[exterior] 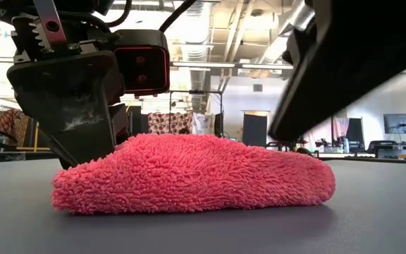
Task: Roll towel
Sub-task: Roll the pink towel
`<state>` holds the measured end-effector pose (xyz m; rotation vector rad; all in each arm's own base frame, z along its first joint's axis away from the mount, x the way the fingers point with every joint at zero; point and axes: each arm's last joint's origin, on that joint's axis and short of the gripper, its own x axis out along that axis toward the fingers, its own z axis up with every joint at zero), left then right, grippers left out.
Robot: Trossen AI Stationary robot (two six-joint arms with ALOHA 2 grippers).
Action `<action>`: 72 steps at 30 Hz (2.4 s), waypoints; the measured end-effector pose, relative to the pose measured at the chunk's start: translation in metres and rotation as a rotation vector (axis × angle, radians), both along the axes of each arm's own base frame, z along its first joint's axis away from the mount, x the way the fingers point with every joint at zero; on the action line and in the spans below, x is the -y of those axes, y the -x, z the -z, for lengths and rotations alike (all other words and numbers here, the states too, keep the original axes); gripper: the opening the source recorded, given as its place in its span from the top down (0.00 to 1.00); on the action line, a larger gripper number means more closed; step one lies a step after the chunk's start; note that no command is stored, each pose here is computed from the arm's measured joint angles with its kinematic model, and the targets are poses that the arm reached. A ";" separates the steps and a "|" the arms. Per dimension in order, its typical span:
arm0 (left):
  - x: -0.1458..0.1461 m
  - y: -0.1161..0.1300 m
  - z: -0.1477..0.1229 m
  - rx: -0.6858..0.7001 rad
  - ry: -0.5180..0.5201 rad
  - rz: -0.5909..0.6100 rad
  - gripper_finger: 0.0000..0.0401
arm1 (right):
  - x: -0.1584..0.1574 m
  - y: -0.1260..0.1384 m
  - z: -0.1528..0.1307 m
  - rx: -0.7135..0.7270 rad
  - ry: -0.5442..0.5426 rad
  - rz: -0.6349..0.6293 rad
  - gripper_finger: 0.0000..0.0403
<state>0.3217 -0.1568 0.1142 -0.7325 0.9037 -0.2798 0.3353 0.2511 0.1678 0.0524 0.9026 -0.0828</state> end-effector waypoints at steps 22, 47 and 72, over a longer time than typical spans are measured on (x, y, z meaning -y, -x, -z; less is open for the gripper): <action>0.002 0.001 0.000 -0.005 0.000 -0.005 1.00 | -0.004 -0.003 0.021 -0.014 0.027 0.007 0.68; 0.022 0.012 0.000 -0.023 0.036 0.076 1.00 | 0.024 -0.026 0.032 -0.138 -0.151 0.047 0.96; 0.031 0.018 -0.001 -0.039 0.085 0.220 0.77 | 0.035 -0.034 0.033 -0.218 -0.305 0.055 0.94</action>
